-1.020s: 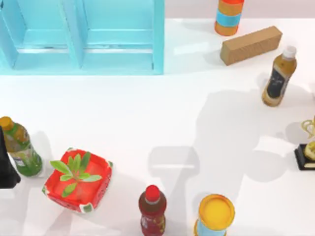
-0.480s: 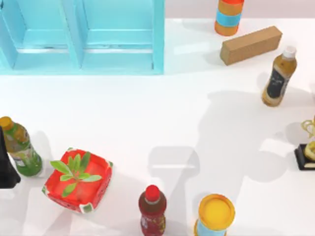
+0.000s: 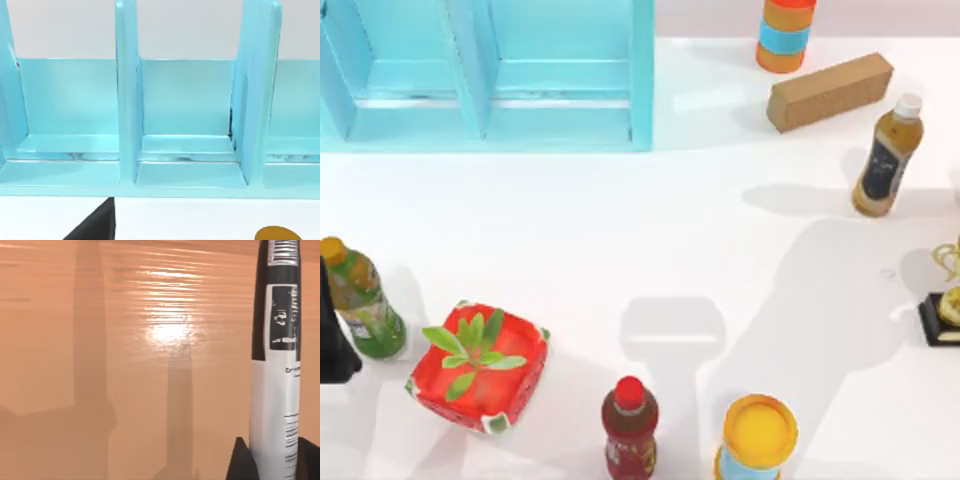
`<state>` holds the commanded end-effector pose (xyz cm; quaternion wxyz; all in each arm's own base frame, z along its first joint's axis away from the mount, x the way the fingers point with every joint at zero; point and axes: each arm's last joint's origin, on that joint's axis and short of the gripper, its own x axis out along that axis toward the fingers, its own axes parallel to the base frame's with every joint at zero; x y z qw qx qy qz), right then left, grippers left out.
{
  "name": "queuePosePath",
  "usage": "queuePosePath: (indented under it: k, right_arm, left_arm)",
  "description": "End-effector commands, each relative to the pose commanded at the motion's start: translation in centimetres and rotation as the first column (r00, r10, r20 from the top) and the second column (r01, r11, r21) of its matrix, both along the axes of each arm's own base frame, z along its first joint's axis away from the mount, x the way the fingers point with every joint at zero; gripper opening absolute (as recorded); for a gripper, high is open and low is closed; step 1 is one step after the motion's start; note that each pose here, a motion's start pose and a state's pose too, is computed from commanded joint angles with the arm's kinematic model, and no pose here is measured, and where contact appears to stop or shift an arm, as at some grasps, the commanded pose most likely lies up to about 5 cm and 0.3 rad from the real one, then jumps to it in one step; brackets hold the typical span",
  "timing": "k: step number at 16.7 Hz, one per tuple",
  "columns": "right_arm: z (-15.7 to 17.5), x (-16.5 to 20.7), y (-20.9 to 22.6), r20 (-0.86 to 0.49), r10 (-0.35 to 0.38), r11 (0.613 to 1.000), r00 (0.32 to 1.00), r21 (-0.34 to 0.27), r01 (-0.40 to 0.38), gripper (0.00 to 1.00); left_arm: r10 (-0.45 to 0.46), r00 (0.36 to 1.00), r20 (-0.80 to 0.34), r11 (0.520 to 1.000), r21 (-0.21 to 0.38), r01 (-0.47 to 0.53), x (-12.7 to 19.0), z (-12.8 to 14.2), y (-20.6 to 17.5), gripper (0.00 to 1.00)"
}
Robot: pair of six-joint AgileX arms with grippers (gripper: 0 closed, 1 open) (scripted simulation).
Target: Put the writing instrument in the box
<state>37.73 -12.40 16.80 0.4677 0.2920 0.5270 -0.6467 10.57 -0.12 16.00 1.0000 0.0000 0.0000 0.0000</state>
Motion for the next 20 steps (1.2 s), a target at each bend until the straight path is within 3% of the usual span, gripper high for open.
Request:
queuePosePath:
  k: [4,17,20]
  right_arm:
    - [-0.03,-0.03,-0.01,0.001,-0.001,1.000,1.000,-0.001,0.001,0.00]
    - [-0.03,-0.03,-0.01,0.001,-0.001,1.000,1.000,-0.001,0.001,0.98]
    - [-0.03,-0.03,-0.01,0.001,-0.001,1.000,1.000,-0.001,0.001,1.00]
  left_arm:
    - [0.000,1.000,0.000,1.000,0.000,0.000,0.00,0.00,0.00,1.00]
    - [0.000,1.000,0.000,1.000,0.000,0.000,0.00,0.00,0.00,1.00]
    - [0.000,1.000,0.000,1.000,0.000,0.000,0.00,0.00,0.00,1.00]
